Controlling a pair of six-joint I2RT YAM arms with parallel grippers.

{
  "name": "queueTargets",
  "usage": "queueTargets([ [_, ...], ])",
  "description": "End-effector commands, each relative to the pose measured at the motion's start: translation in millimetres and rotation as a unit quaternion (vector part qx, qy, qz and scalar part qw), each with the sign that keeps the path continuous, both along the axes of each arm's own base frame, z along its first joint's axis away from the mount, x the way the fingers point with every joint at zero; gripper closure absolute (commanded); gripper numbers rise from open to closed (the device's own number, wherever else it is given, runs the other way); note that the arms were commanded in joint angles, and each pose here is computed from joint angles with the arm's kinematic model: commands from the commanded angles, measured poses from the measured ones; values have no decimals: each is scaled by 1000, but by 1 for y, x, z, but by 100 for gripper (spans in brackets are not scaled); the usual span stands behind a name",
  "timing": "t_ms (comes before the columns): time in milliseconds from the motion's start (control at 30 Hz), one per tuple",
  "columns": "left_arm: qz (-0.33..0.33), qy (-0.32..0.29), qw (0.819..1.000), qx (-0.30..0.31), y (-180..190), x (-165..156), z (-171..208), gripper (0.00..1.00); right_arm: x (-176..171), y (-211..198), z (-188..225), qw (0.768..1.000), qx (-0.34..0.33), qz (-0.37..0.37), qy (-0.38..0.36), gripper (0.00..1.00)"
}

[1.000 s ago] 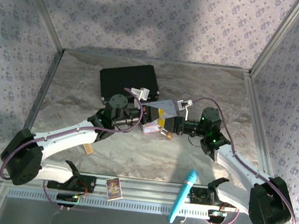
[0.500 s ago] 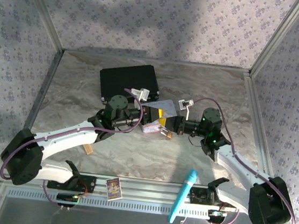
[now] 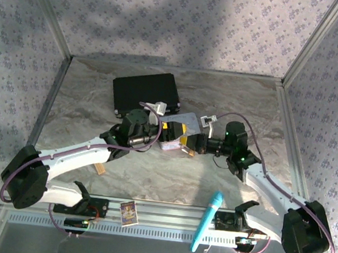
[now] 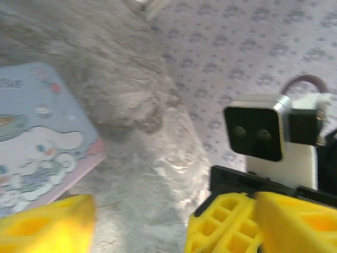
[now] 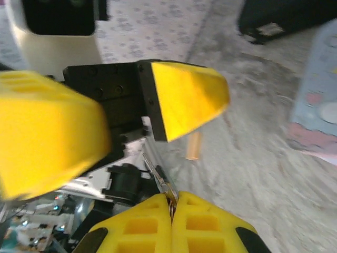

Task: Unlock a padlock with a key

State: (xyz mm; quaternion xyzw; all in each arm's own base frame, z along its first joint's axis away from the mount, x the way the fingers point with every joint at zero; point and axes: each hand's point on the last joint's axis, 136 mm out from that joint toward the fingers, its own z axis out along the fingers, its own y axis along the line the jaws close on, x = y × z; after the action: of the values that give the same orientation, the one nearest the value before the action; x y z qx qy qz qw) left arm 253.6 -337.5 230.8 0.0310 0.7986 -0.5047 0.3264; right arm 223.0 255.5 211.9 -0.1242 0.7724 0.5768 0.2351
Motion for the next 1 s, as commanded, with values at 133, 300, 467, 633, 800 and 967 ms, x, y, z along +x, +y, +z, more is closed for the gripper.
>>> queueTargets([
  [133,205,99,958,175,34,4,-56,11,9,-47,-71,981,-163,-90,47,100],
  [300,238,130,933,238,23,-10,-82,19,20,-89,-93,947,-265,-177,45,100],
  [467,258,171,914,262,2,-21,-111,22,21,-109,-108,933,-266,-228,79,100],
  [633,253,138,925,246,-22,-14,-132,22,13,-126,-121,922,-278,-264,64,100],
  [800,278,148,906,282,-25,-1,-151,22,12,-137,-120,918,-289,-264,63,100],
  [967,282,126,909,281,-35,4,-153,22,11,-136,-124,923,-270,-266,68,100],
])
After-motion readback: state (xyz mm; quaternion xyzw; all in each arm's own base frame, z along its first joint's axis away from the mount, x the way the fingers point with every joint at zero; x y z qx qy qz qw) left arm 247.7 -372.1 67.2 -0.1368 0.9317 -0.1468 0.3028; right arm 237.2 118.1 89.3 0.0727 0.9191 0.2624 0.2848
